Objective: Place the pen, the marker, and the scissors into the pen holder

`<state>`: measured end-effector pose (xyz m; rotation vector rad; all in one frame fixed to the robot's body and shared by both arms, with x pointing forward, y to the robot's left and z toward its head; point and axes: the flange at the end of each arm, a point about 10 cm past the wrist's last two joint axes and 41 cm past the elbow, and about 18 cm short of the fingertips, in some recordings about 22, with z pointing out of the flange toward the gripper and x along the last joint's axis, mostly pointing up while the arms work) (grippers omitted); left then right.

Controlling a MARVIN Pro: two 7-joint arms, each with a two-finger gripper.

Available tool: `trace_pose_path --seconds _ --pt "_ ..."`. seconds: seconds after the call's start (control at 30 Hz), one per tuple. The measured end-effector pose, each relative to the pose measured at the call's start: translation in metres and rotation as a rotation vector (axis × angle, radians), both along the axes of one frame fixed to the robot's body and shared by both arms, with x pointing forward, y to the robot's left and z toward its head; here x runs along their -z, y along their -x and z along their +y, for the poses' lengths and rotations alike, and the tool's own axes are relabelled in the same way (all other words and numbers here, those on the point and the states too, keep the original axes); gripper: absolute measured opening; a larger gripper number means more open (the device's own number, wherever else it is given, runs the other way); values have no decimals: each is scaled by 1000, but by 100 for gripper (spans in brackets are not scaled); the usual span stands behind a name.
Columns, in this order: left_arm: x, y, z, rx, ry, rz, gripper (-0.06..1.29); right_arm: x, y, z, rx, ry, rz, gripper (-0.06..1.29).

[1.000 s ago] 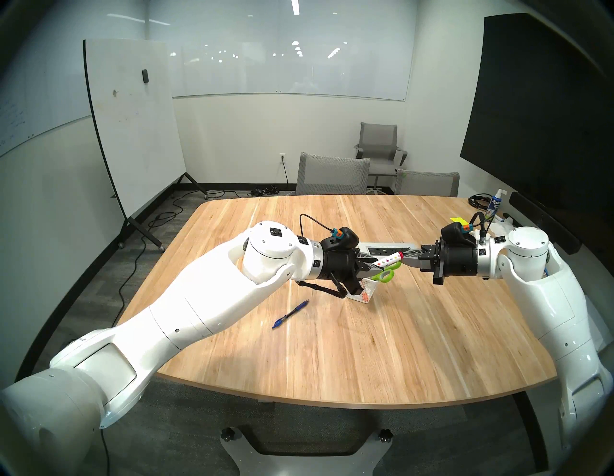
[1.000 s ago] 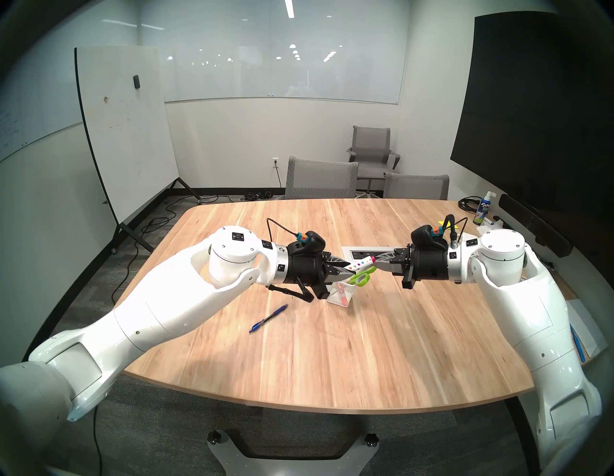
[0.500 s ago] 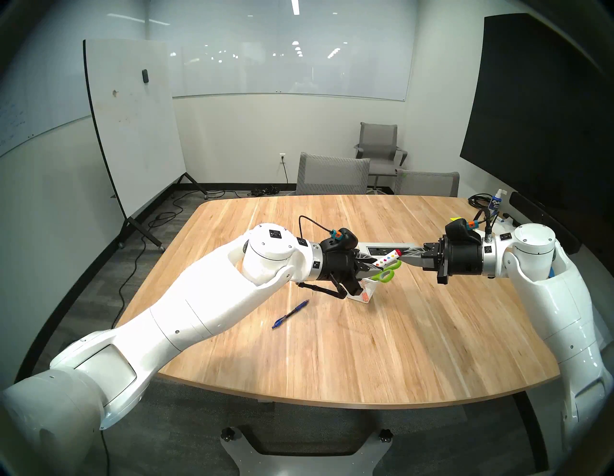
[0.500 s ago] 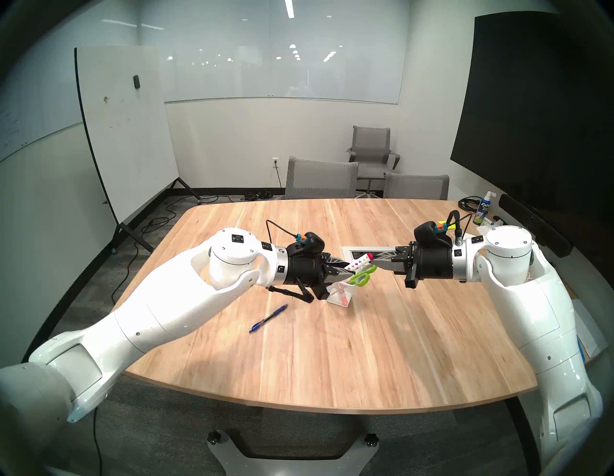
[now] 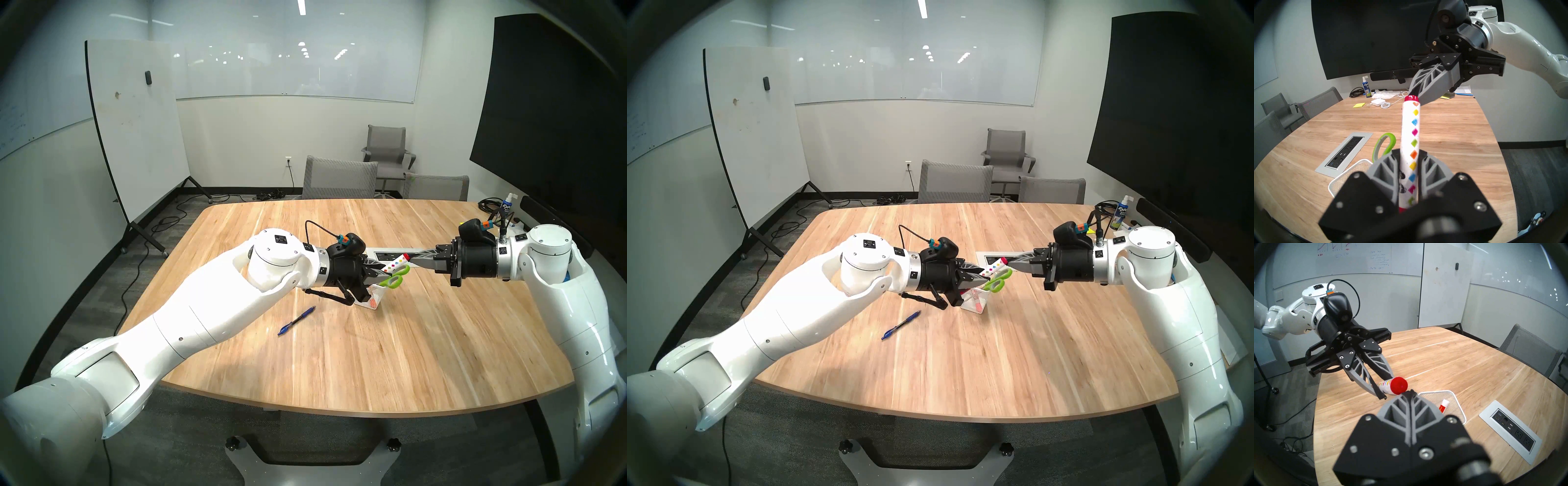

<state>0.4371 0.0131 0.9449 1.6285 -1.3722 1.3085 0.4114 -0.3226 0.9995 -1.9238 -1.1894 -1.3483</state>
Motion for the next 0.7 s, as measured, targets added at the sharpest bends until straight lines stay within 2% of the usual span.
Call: trace_pose_path --seconds 0.37,0.7 --pt "0 -1 1 3 -2 4 17 -4 1 -1 -1 -3 9 -3" --pt "-6 -3 6 -20 6 -14 17 4 -4 -2 33 50 -2 -3"
